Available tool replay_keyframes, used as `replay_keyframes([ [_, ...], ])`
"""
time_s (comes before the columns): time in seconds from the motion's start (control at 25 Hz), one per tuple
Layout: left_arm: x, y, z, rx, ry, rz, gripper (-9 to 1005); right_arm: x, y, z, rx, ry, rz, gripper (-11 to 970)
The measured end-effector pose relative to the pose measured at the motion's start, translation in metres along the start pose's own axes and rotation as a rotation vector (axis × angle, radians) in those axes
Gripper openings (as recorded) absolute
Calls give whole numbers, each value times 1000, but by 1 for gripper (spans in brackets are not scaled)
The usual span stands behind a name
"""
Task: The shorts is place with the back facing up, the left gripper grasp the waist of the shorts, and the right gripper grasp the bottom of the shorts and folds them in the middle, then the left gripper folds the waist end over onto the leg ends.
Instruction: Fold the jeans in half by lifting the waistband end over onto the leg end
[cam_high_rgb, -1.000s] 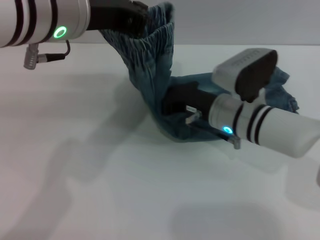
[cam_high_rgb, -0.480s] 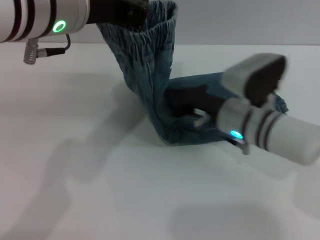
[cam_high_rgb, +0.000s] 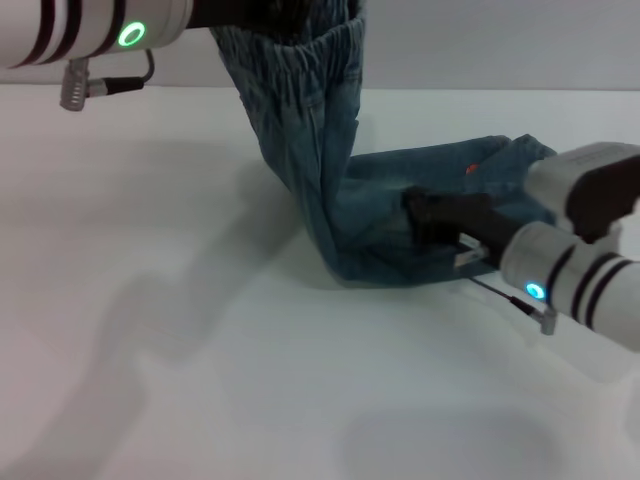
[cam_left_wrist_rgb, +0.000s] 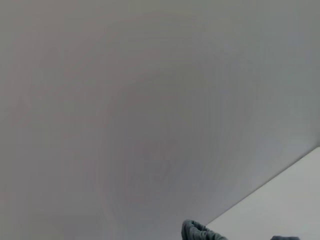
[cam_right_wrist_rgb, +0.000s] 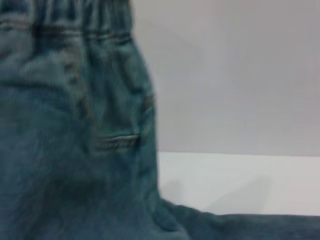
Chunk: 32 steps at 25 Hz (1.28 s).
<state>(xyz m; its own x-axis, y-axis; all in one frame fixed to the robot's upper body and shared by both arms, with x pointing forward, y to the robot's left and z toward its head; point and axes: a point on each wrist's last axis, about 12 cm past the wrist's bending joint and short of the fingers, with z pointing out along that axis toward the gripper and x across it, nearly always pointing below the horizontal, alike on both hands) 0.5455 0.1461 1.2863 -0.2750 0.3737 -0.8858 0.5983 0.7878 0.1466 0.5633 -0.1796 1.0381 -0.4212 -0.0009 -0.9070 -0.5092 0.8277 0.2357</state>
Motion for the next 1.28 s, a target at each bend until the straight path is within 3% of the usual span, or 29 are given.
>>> replay_keyframes([
  [0.36,-7,-5,0,35,-31,0,13,-17,32,31,-118,37,-109,35],
  [0.96,-11,-7,2,42,-58,5,20,-35,64,50,-223,26,-159,43],
  [1.12,-11,-6,3,40,-59,4,22,-33,60,50,-196,41,-160,45],
  [1.28,-9,-5,5,37,-56,-1,25,-25,39,40,-119,43,-108,48],
])
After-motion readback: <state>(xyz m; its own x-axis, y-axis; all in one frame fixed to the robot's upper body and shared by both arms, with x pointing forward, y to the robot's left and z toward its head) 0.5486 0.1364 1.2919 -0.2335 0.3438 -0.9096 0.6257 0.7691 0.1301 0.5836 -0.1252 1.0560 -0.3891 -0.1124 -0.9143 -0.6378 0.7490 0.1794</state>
